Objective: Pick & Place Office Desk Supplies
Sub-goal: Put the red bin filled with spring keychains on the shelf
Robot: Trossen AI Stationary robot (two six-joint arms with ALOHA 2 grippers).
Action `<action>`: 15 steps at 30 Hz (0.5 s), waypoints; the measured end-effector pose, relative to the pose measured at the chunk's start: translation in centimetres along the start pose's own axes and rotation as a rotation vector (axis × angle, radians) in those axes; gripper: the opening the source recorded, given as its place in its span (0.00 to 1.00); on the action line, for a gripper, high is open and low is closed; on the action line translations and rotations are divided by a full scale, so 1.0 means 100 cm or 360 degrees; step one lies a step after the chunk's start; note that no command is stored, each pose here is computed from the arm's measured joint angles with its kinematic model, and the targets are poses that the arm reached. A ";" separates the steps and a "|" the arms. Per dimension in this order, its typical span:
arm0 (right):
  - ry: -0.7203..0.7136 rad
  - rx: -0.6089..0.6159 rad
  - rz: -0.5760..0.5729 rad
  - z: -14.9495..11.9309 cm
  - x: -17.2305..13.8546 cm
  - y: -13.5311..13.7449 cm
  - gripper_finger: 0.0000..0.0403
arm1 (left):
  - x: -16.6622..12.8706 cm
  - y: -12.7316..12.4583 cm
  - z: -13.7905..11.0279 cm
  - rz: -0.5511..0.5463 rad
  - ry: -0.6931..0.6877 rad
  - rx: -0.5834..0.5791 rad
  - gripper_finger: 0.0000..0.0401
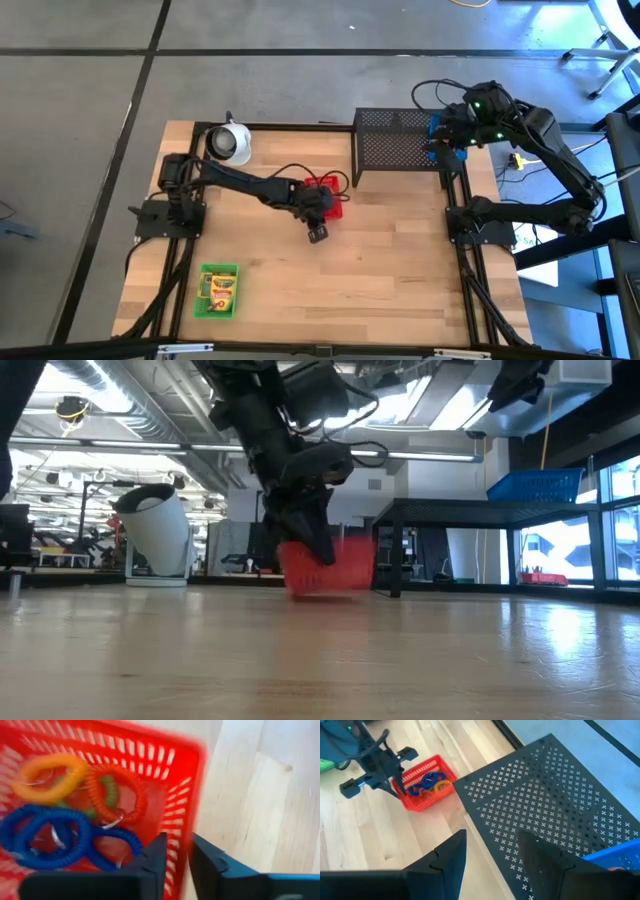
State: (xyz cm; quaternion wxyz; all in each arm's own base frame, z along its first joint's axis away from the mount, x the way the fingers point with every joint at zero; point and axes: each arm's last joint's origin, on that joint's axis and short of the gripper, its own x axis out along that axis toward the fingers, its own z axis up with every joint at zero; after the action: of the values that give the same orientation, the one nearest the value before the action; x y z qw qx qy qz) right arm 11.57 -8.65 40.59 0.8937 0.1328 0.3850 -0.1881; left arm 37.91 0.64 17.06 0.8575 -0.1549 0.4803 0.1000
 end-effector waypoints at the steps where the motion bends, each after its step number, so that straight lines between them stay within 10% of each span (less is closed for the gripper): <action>1: -0.0002 -0.0004 0.0002 0.000 0.000 0.000 0.45 | 0.000 0.002 0.000 -0.0007 0.0009 -0.0007 0.19; 15: -0.0120 -0.0009 0.0153 0.017 0.030 0.014 0.45 | -0.062 0.016 0.028 -0.0030 -0.0079 -0.0174 0.40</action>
State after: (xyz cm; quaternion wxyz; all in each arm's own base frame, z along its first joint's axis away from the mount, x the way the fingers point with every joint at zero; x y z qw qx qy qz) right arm 15.22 -8.75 39.62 0.9160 0.1415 0.3447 -0.1487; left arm 36.44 3.01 23.48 0.8602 -0.2037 0.4513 0.1219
